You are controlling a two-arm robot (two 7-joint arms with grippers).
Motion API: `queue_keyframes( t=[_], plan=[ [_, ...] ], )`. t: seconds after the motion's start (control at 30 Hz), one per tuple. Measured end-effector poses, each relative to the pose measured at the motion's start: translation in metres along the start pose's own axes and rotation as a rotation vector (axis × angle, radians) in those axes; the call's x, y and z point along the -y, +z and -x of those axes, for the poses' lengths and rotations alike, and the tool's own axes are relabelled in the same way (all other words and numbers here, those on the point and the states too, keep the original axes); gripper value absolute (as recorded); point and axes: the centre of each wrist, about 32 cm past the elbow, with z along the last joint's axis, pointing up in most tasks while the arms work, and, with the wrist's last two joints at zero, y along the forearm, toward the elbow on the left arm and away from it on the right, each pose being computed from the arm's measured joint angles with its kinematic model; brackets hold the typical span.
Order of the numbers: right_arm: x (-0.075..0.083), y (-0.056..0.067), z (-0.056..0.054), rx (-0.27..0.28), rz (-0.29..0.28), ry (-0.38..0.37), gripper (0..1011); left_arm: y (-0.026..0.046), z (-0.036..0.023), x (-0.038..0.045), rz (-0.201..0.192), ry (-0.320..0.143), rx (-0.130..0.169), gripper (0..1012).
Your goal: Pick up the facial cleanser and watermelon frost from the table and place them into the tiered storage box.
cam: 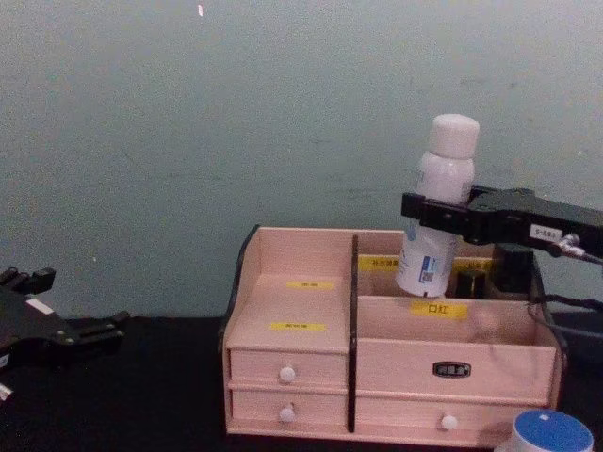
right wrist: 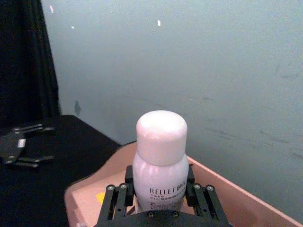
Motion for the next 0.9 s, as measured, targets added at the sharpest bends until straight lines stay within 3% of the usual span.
queue_keyframes(
  t=[0.43, 0.9],
  plan=[
    [-0.027, -0.005, -0.014, 0.005, 0.016, -0.022, 593, 0.0000, 0.0000, 0.0000, 0.000, 0.000, 0.000, 1001],
    [-0.038, -0.011, -0.024, 0.000, 0.031, -0.044, 594, 0.0000, 0.0000, 0.0000, 0.000, 0.000, 0.000, 1001]
  ],
)
